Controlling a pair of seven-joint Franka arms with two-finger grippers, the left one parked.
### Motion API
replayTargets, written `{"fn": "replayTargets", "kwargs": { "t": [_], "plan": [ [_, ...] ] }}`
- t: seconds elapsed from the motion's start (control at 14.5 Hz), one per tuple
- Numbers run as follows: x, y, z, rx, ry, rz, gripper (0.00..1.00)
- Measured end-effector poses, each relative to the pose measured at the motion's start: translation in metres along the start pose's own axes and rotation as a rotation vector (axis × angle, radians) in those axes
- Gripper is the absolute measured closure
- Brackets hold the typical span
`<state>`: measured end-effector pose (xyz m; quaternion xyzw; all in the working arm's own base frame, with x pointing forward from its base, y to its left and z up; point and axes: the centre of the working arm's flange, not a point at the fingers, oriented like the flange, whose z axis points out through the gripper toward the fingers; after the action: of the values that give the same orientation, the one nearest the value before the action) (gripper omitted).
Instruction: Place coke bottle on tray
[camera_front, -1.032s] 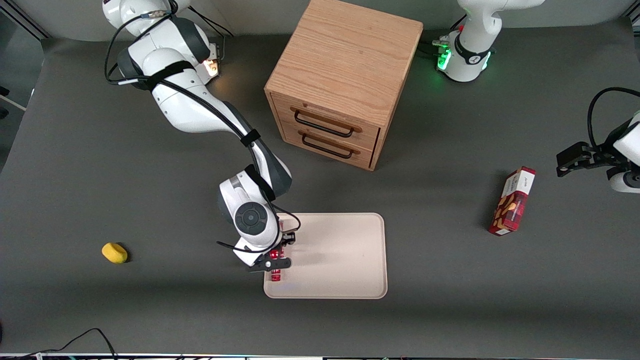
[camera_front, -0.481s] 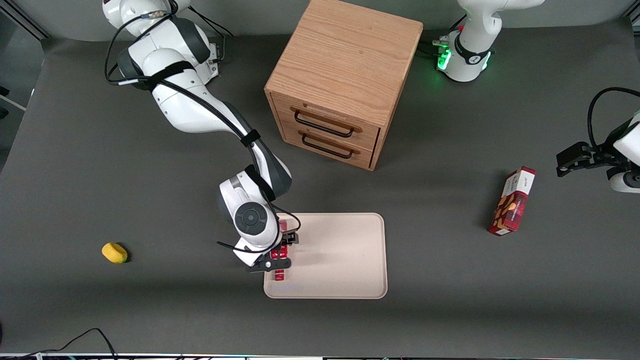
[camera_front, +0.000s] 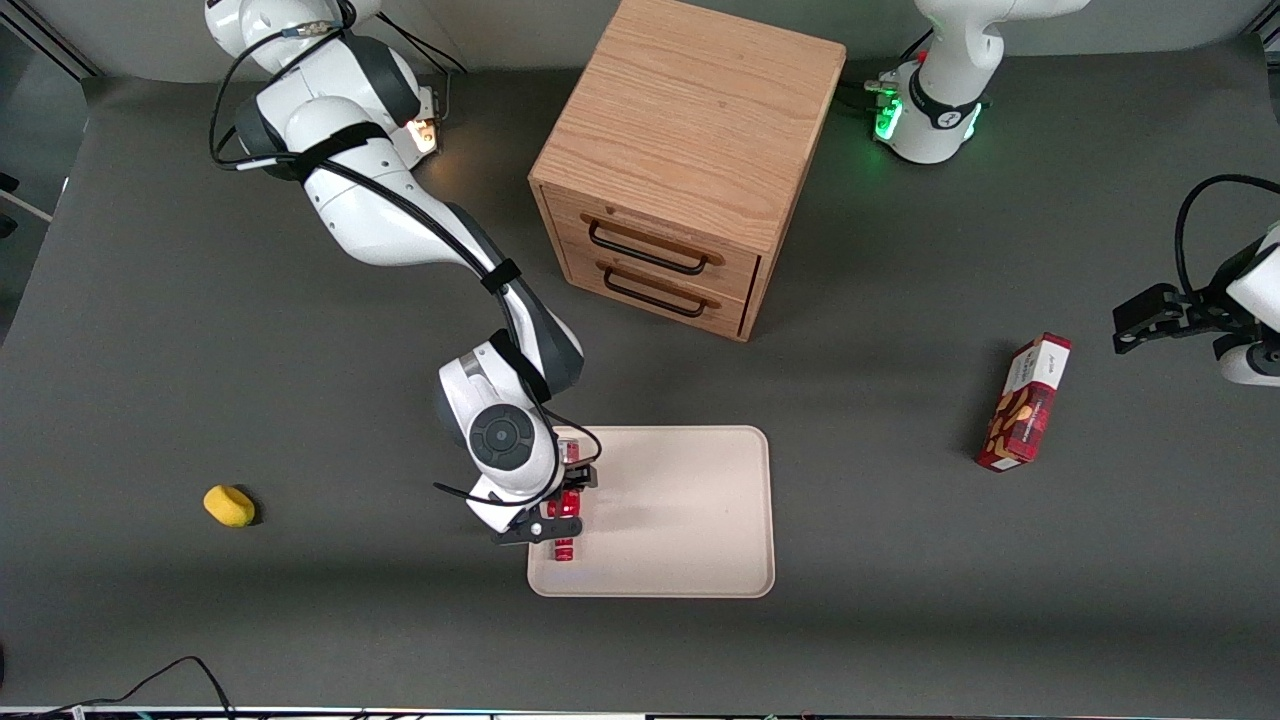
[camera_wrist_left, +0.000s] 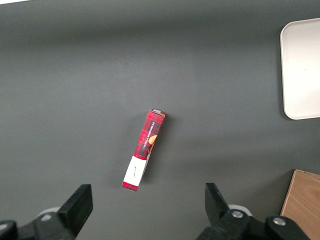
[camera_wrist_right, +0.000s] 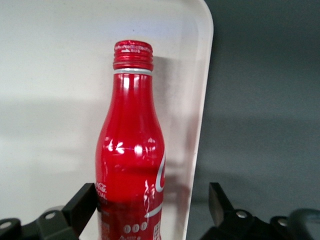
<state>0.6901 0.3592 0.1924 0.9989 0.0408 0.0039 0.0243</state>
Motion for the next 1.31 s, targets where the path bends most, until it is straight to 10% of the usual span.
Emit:
{"fn": "replayTargets", "kwargs": {
  "t": [0.69, 1.31],
  "plan": [
    [0.003, -0.002, -0.019, 0.044, -0.015, 0.027, 0.00],
    [-0.009, 0.028, -0.176, 0.081, -0.098, 0.106, 0.00]
  ]
}}
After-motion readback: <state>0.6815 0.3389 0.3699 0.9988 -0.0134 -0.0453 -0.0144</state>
